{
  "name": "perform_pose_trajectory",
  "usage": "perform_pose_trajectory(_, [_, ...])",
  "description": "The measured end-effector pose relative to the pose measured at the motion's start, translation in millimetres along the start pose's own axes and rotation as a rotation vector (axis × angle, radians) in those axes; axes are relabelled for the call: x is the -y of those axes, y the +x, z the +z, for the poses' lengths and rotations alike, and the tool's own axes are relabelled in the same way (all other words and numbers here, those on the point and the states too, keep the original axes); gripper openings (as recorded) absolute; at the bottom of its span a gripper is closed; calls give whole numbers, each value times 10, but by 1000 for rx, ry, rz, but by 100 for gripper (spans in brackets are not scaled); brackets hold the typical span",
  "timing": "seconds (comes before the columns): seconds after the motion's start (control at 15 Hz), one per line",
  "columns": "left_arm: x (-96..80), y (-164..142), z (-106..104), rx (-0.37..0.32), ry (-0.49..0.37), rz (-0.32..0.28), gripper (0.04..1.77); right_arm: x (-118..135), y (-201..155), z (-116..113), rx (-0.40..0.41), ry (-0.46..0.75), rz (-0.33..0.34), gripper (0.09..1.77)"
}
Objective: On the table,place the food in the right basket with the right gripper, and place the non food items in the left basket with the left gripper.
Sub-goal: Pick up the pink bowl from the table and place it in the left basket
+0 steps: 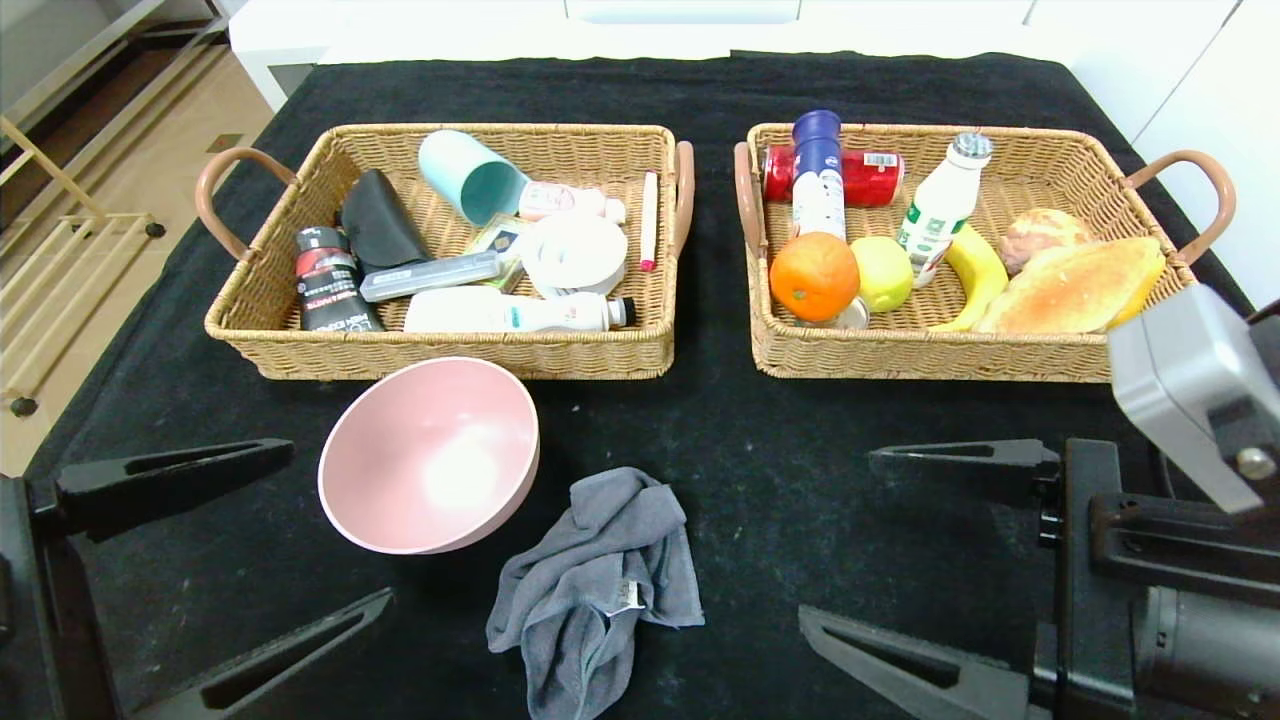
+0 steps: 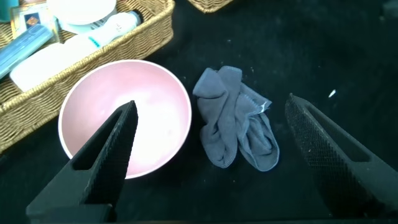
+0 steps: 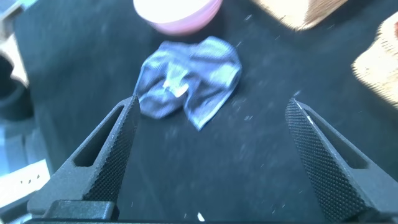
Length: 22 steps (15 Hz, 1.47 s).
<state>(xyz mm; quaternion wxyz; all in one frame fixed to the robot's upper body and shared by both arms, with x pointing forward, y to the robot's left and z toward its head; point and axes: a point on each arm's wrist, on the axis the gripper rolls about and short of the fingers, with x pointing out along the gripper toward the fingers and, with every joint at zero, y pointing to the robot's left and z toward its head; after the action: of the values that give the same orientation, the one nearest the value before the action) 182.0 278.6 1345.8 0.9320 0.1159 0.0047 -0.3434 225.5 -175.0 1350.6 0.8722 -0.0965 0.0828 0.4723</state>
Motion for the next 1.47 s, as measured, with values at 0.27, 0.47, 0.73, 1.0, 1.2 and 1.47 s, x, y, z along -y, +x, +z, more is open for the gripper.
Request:
perform_pose_trajectory(0.27, [-9, 13, 8, -5, -1, 17, 172, 38, -25, -185, 65, -5, 10, 170])
perform_pose_trajectory(0.47, [-16, 33, 8, -12, -1, 29, 172, 138, -63, -303, 110, 2, 5, 170])
perform_pose_trajectory(0.73, [-27, 35, 37, -9, 1, 54, 172, 210, -129, -373, 103, 14, -30, 170])
perform_pose_trajectory(1.0, [-37, 33, 62, -2, 3, 75, 172, 222, -177, -377, 110, 15, -46, 171])
perform_pose_trajectory(1.2, [-45, 32, 79, 5, 9, 93, 172, 223, -191, -371, 114, 15, -49, 171])
perform_pose_trajectory(1.47, [-70, 33, 88, -17, -2, 147, 172, 237, -196, -375, 113, 17, -58, 171])
